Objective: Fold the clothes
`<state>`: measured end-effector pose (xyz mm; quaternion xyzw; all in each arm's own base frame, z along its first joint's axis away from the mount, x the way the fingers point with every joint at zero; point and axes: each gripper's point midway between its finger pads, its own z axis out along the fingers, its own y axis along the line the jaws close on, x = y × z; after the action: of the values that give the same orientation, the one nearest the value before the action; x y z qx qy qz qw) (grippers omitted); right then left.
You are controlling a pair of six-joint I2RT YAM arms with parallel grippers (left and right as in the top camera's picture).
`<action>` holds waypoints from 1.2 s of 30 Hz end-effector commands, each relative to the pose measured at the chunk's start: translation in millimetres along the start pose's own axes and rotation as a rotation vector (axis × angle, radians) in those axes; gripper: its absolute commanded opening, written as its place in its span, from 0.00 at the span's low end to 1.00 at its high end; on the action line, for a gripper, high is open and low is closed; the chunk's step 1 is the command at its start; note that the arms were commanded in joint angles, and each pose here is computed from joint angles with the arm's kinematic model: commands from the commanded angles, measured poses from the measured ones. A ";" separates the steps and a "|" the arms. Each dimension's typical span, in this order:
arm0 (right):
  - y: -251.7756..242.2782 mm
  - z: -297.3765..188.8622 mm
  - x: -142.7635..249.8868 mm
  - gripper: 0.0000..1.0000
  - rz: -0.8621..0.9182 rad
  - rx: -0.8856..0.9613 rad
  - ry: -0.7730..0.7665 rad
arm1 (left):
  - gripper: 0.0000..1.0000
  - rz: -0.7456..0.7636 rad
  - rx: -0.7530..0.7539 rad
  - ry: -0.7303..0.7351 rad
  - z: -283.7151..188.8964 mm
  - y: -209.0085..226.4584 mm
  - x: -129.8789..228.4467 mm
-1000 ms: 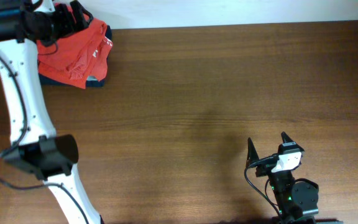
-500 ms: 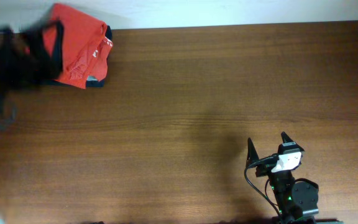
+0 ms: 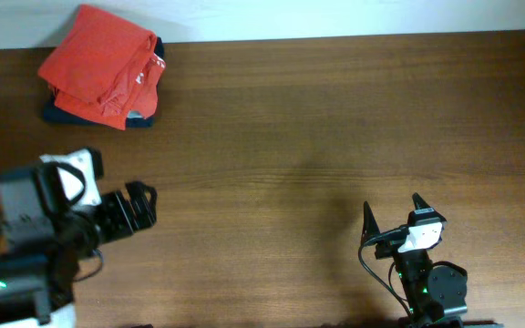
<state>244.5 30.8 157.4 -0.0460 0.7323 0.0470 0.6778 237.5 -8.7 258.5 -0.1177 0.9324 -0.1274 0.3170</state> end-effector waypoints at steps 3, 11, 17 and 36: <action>-3.7 -0.2 2.0 0.99 0.012 0.019 0.003 | 0.99 0.024 -0.025 -0.087 47.3 23.6 22.0; -3.7 -0.2 2.0 0.99 0.012 0.019 0.003 | 0.99 0.084 0.028 -0.335 86.8 32.6 18.5; -3.7 -0.2 2.0 0.99 0.012 0.019 0.003 | 0.99 0.120 0.057 -0.484 93.6 34.2 17.3; -3.7 -0.2 2.0 0.99 0.012 0.019 0.003 | 0.99 0.173 0.098 -0.707 102.0 41.9 42.6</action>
<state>244.5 30.8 157.5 -0.0459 0.7322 0.0472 0.6779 265.0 1.0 148.6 -0.0600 0.7683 -0.0995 0.6295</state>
